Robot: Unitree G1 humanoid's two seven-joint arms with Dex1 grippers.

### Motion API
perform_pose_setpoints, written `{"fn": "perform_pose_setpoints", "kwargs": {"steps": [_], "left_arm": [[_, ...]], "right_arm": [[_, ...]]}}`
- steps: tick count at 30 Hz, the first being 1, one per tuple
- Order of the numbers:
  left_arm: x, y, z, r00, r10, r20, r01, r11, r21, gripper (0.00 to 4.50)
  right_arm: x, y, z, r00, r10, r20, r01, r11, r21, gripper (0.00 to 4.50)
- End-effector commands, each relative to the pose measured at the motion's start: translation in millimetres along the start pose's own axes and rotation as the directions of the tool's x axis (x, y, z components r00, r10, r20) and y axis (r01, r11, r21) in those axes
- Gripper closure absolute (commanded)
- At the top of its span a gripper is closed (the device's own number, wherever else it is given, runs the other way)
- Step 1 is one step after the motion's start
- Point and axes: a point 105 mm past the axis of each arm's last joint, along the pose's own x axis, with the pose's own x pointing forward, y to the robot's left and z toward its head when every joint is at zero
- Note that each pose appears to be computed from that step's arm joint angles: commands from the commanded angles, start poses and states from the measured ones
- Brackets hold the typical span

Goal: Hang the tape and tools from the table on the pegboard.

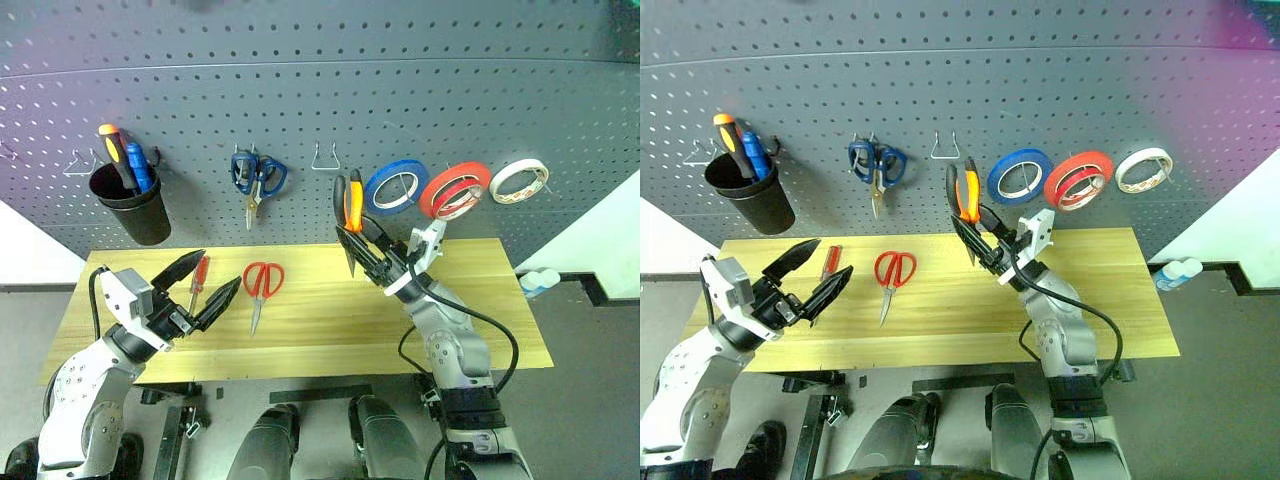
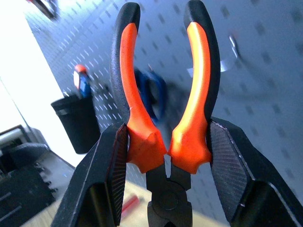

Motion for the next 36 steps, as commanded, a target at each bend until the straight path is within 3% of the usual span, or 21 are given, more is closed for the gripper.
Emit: {"fn": "perform_pose_setpoints", "kwargs": {"steps": [1,9,22,36], "left_arm": [[1.5,-1.4,7.3,0.999,0.0,0.038,-0.001,0.999,0.04,0.0],[5.0,1.6,7.7,0.998,0.01,0.066,-0.014,0.998,0.06,0.0],[-0.6,6.3,-6.2,0.996,0.02,0.083,-0.025,0.998,0.059,0.0],[-9.9,-1.2,-8.9,0.997,0.02,0.074,-0.025,0.998,0.066,0.0]], "right_arm": [[19.8,7.0,23.3,0.993,0.066,0.097,-0.063,0.997,-0.036,2.38],[57.4,10.8,47.8,0.975,0.104,0.196,-0.095,0.994,-0.055,2.38],[109.4,-1.1,66.1,0.943,0.036,0.331,0.001,0.994,-0.112,2.38],[123.4,-21.0,38.8,0.961,-0.087,0.263,0.154,0.956,-0.248,2.38]]}}
